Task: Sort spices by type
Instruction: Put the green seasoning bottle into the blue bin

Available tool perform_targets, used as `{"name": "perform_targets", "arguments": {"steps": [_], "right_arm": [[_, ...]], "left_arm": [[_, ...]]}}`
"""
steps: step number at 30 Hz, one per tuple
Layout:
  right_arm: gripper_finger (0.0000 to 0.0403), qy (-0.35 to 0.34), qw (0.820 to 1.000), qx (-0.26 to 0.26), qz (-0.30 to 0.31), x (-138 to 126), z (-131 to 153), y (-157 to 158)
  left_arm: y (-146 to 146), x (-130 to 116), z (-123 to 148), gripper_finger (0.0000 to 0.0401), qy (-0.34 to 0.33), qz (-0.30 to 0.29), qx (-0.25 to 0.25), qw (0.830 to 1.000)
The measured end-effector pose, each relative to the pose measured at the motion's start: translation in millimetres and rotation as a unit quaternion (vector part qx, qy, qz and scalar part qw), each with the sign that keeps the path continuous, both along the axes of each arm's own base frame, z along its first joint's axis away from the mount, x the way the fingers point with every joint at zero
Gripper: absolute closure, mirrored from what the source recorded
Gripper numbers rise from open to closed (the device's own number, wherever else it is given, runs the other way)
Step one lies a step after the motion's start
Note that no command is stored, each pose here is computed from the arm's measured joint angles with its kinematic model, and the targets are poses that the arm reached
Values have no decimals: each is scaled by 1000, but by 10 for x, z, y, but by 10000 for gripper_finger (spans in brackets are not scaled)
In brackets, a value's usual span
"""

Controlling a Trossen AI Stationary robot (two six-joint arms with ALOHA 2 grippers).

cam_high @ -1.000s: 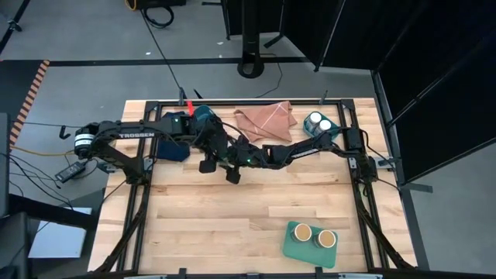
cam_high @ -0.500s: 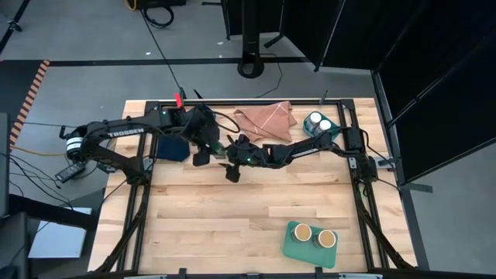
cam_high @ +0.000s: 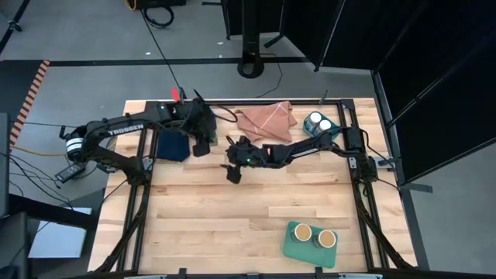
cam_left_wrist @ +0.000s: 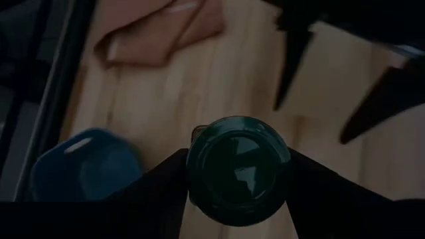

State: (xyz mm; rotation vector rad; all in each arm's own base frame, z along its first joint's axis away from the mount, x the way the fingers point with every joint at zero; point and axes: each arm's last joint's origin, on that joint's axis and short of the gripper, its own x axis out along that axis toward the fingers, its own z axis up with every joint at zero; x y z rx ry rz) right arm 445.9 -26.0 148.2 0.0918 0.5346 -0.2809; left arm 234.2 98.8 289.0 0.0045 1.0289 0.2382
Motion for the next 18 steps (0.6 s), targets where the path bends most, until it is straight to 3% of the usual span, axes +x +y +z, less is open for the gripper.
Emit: {"name": "perform_targets", "arguments": {"steps": [9, 18], "right_arm": [[95, 13, 1000, 9, -7, -16, -25, 0], [100, 14, 1000, 9, -7, -17, -27, 0]], "left_arm": [[237, -129, 38, 191, 5, 111, 47, 993], [411, -187, 124, 191, -48, 183, 58, 980]]}}
